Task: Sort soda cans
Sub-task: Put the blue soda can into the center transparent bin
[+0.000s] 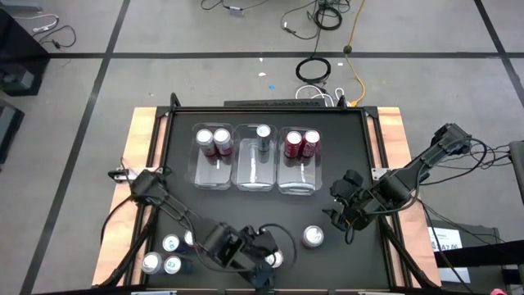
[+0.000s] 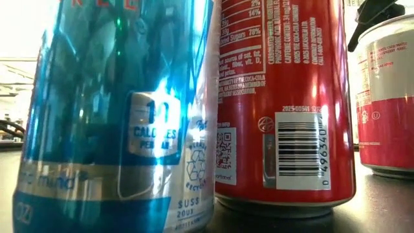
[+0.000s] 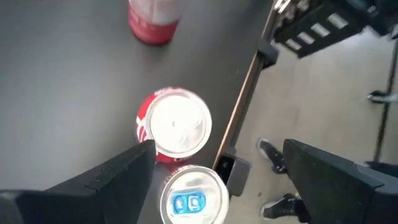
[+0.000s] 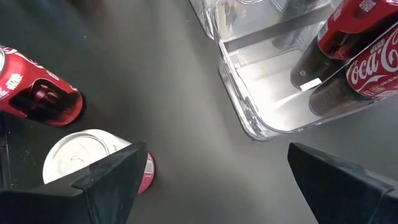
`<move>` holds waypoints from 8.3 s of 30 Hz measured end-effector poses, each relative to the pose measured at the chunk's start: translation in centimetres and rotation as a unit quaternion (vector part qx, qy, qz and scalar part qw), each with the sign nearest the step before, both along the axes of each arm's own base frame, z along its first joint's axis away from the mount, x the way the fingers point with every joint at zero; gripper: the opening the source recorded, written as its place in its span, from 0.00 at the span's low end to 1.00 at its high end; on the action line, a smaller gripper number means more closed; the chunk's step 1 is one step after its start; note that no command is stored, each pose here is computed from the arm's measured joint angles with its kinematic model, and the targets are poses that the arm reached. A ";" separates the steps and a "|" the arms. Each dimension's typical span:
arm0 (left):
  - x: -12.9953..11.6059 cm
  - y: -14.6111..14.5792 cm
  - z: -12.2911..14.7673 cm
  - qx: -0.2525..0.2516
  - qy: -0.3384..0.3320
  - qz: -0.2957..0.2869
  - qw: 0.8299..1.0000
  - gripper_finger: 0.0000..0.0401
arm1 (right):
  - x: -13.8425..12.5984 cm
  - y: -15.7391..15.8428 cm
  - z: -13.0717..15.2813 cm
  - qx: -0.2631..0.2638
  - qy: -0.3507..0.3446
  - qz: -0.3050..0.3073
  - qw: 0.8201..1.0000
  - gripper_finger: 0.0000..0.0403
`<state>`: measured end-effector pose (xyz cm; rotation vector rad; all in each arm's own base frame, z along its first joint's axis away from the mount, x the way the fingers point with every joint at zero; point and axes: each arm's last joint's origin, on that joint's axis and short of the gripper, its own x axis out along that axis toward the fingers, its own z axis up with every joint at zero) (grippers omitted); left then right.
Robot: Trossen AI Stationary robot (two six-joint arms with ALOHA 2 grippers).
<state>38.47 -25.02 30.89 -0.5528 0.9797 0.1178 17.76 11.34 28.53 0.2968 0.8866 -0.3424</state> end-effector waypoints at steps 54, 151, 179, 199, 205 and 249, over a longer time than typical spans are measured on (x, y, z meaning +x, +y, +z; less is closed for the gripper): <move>-1.1 -2.8 -2.6 0.059 0.058 -0.035 0.996 0.80 | 0.1 0.0 0.0 0.013 -0.006 -0.012 1.000 0.95; -3.4 16.4 7.8 0.117 0.100 0.172 0.973 0.64 | 0.9 0.7 0.1 0.035 -0.035 -0.008 0.999 0.95; 1.8 32.8 2.4 0.238 0.180 -0.056 0.953 0.64 | 2.7 1.3 -1.2 0.102 -0.061 -0.131 0.984 0.95; 0.0 32.4 -5.4 0.214 0.222 -0.050 0.950 0.64 | 2.9 1.4 -1.0 0.126 -0.074 -0.147 0.978 0.95; -2.3 32.9 -3.7 0.225 0.140 -0.002 0.964 0.64 | 2.9 1.4 -1.0 0.126 -0.074 -0.147 0.978 0.95; -4.9 39.6 -7.7 0.187 0.080 0.103 0.974 0.64 | 2.8 1.4 -1.1 0.119 -0.069 -0.144 0.980 0.95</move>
